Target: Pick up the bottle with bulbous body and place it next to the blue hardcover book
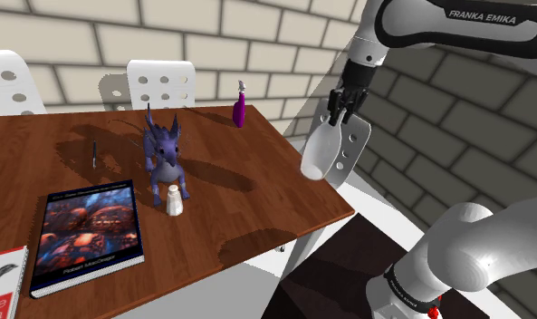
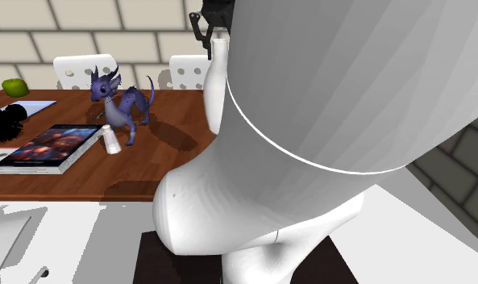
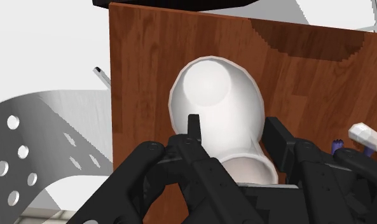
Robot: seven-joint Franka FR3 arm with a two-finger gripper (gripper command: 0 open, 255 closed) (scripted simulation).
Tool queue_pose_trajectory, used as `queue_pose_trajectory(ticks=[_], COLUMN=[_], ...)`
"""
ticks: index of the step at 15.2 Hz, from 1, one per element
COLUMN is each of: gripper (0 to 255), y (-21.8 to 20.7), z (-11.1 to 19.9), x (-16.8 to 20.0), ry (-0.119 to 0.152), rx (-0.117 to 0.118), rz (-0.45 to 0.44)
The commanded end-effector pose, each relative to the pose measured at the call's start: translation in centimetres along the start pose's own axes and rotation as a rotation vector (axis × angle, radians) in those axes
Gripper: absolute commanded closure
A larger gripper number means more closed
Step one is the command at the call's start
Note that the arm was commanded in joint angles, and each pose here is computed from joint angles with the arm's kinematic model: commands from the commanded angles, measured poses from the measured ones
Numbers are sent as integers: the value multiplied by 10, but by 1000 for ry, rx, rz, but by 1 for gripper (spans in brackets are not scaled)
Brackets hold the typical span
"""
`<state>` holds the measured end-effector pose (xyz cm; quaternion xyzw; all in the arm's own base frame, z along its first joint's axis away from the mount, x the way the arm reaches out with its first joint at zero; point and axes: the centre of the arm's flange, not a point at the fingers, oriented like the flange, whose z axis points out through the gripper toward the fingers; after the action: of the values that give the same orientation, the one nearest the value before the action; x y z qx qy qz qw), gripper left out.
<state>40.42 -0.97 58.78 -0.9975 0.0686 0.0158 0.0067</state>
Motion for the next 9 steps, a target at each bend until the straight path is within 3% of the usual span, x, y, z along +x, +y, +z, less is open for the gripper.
queue_pose_trajectory(ticks=[1,9], gripper=[255,255], y=[-1,-1], z=[-11,-53], x=[-1,-2], ry=[0,0], rx=[0,0], rz=[0,0])
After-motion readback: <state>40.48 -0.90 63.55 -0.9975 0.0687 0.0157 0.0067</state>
